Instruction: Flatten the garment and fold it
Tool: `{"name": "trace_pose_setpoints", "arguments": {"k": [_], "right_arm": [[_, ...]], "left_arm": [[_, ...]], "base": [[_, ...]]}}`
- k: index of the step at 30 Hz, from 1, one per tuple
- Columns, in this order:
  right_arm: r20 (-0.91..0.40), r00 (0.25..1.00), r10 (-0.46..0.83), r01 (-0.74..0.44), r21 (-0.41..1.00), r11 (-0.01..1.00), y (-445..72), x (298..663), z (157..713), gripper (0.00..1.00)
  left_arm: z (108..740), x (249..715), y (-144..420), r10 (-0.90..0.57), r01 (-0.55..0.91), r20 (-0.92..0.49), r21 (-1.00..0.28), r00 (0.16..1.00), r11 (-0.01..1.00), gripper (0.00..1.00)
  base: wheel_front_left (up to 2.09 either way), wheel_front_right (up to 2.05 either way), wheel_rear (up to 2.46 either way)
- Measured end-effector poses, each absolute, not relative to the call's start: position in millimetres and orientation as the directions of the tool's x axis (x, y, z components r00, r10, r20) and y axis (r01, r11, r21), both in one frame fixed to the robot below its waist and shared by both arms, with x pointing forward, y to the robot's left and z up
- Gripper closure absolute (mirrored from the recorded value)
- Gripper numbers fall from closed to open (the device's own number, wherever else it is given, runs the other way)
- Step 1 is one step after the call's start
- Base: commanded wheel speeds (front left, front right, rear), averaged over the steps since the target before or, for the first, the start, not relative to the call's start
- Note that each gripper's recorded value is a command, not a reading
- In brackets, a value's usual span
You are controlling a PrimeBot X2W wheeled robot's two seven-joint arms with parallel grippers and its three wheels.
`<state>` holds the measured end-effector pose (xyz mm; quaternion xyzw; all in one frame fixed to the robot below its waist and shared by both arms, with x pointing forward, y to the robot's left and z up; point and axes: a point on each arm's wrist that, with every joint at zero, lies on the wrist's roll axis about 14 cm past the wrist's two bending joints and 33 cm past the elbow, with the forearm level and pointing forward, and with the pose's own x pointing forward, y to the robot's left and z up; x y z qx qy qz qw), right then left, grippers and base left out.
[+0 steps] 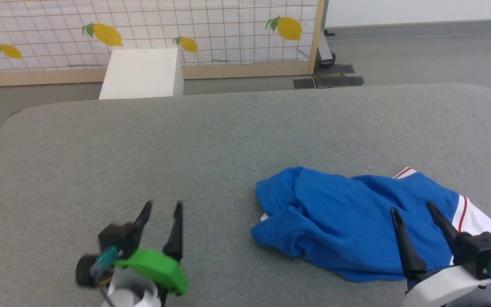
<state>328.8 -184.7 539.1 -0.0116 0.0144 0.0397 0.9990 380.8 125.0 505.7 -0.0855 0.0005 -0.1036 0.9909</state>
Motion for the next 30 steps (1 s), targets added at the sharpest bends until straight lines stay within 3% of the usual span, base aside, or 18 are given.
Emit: {"name": "trace_pose_setpoints", "arguments": {"k": [8,16,25,30], "right_arm": [[-0.052,0.996,0.071,-0.072,-0.006,0.997,-184,326,535,0.00],[-0.101,0.995,0.025,-0.024,0.011,1.000,-196,324,521,0.00],[-0.160,0.987,-0.022,0.029,0.039,0.999,-206,324,502,0.00],[-0.202,0.978,-0.042,0.055,0.061,0.997,-210,324,488,0.00]], "left_arm": [[523,423,42,-0.463,0.458,-0.025,-0.117,0.886,0.881,0.00],[488,440,-22,-0.626,0.636,-0.280,-0.064,0.728,0.769,0.00],[413,445,-16,-0.567,0.718,-0.623,-0.011,0.539,0.695,0.00],[388,438,-22,-0.538,0.782,-0.727,-0.001,0.428,0.623,0.00]], "base": [[0.00,0.00,0.00],[0.00,0.00,0.00],[0.00,0.00,0.00],[0.00,0.00,0.00]]}}
